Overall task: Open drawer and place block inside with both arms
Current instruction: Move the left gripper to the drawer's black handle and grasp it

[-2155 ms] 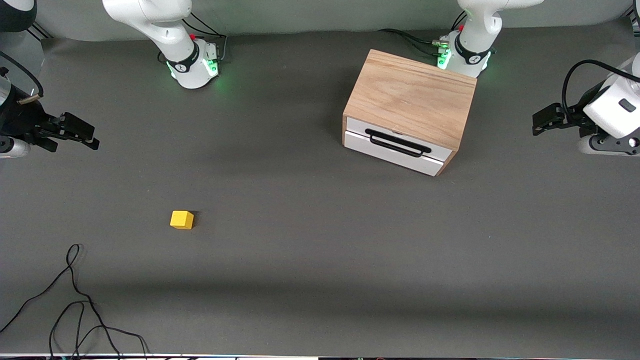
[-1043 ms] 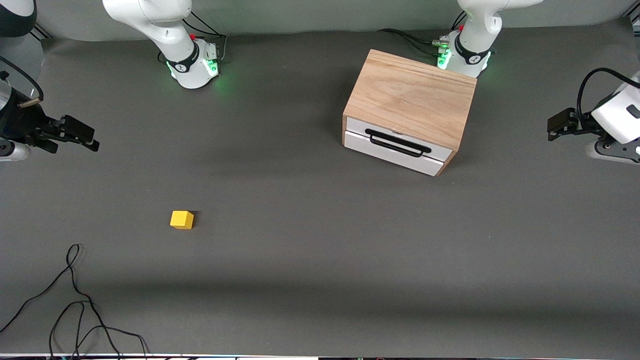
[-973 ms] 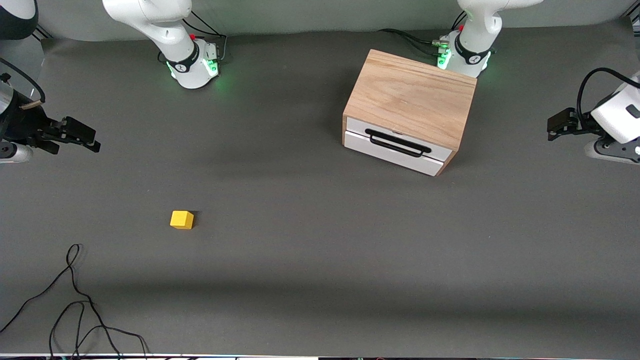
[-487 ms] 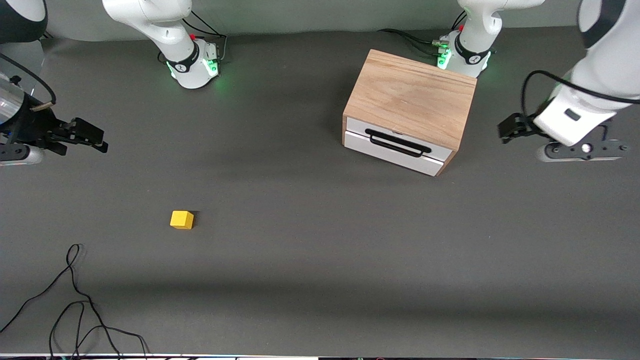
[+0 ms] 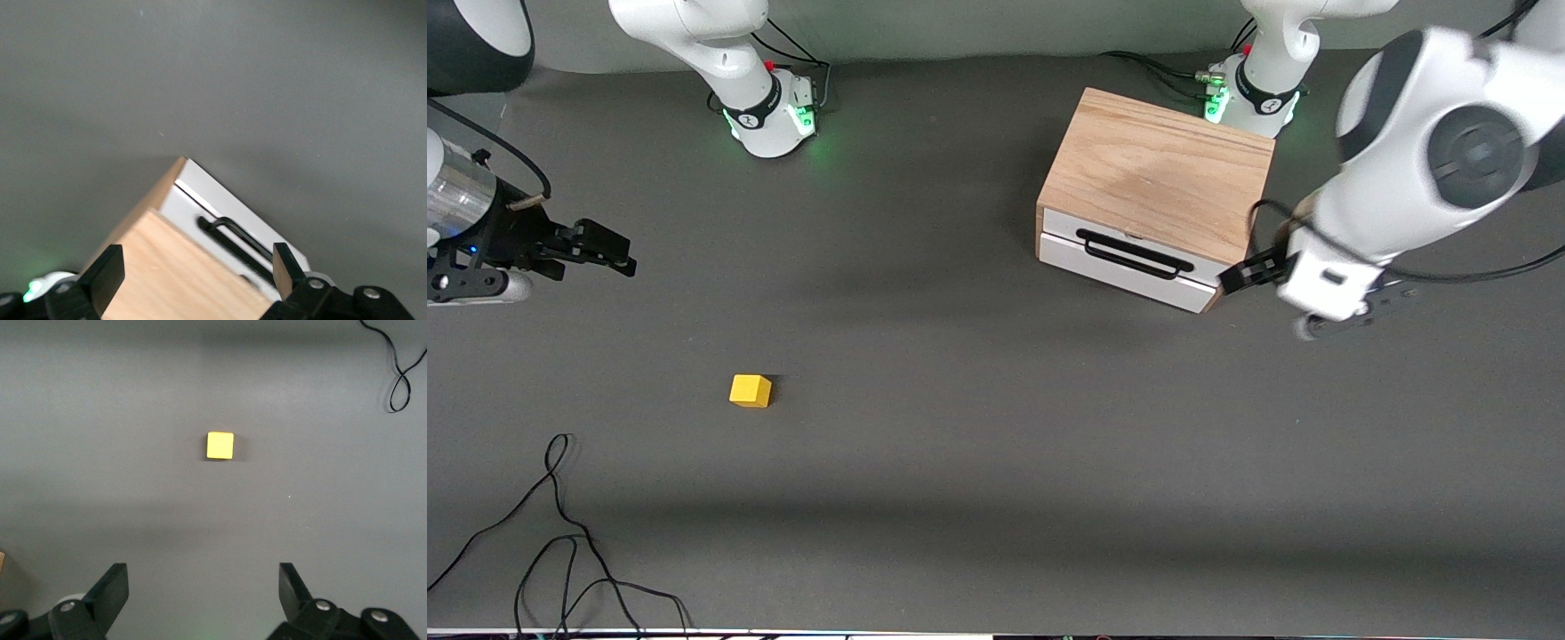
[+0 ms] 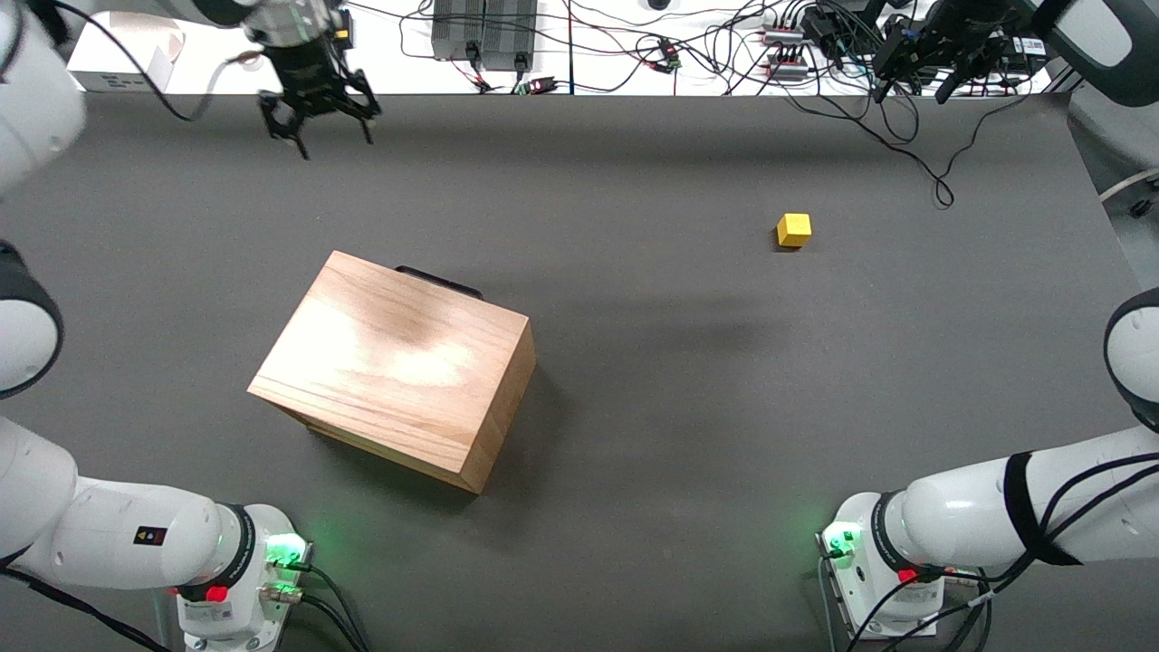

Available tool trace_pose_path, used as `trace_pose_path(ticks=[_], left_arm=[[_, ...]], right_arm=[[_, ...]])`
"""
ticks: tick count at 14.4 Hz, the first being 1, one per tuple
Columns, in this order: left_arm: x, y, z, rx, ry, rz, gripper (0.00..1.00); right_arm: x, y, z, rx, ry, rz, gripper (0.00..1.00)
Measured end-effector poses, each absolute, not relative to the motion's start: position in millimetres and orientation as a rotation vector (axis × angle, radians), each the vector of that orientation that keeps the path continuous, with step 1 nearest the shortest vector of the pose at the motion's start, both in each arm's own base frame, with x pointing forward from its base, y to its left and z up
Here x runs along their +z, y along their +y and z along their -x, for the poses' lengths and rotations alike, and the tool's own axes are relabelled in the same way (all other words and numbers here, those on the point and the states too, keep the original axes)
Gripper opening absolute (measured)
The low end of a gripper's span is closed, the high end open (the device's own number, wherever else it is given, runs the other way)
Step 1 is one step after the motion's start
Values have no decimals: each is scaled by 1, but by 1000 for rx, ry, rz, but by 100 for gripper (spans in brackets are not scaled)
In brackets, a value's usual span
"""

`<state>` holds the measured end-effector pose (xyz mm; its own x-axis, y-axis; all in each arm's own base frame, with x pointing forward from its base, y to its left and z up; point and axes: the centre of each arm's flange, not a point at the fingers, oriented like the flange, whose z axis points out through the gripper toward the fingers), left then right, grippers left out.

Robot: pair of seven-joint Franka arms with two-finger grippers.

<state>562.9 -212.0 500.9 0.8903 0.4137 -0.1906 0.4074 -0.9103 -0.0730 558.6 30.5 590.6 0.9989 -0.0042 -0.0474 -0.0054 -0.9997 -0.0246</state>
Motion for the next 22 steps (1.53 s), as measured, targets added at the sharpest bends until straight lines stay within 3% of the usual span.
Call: trace_pose_path(ticks=[8, 22], left_arm=[[391, -276, -549, 393, -1141, 2757, 99], [306, -313, -511, 384, -1302, 2522, 99]], right_arm=[[582, 29, -564, 82, 15, 3116, 100], [575, 32, -569, 77, 29, 3116, 100]])
